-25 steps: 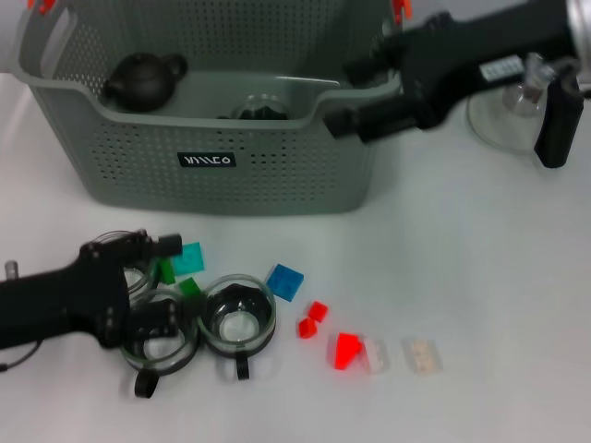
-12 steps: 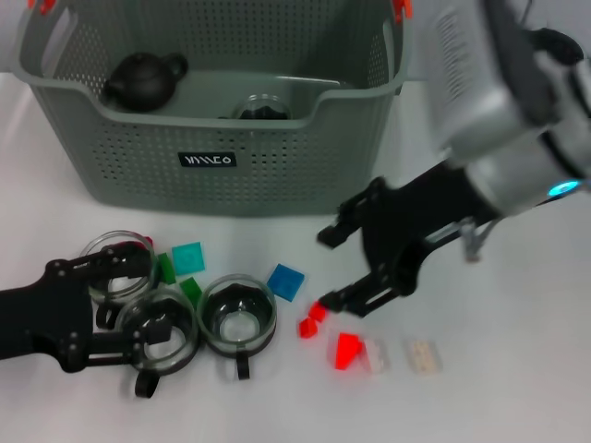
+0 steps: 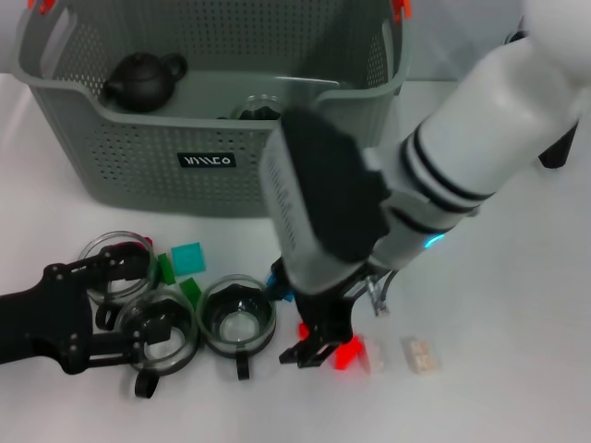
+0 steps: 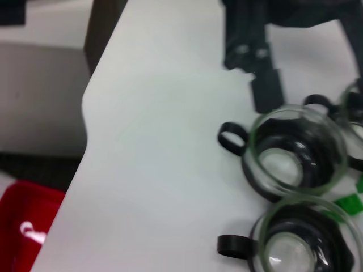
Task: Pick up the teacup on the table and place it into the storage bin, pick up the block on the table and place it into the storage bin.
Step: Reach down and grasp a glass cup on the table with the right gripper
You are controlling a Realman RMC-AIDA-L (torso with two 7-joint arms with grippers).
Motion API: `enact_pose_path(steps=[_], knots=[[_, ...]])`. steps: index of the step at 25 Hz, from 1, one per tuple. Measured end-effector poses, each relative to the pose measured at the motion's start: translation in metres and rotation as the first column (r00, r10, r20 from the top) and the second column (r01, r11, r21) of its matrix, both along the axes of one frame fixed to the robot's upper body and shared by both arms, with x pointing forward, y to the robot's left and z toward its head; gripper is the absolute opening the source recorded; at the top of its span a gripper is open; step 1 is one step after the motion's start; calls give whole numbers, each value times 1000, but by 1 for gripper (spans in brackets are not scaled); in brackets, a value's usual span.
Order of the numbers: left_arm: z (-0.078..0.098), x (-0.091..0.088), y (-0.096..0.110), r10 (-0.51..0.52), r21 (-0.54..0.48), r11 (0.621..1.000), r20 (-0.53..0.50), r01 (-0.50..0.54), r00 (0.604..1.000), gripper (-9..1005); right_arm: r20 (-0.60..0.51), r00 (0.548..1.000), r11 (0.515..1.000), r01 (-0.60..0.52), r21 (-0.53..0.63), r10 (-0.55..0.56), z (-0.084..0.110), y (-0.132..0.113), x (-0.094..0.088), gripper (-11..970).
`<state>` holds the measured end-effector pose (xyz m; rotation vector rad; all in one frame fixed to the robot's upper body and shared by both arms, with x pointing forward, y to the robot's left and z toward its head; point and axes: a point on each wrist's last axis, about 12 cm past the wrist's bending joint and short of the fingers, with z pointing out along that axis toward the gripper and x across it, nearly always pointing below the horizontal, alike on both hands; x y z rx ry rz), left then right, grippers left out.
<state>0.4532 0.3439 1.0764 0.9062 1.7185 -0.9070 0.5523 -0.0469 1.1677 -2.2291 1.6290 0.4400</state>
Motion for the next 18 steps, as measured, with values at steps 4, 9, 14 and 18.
enact_pose_path(steps=[4, 9, 14, 18], knots=[[-2, 0, -1, 6, -6, 1000, -5, -6, 1000, 873, 43, 997, 998, -60, -19, 61, -7, 9, -5, 750], [-3, -1, -1, 10, -10, 1000, -7, -10, 1000, 872, 94, 990, 994, -108, -23, 109, -17, 14, -8, 750], [-4, -3, -1, 15, -14, 1000, -11, -15, 1000, 872, 146, 983, 994, -111, -6, 111, -27, 18, -8, 750], [-6, -6, 0, 20, -17, 1000, -17, -21, 1000, 873, 167, 978, 992, -122, -14, 122, -37, 21, -11, 750]])
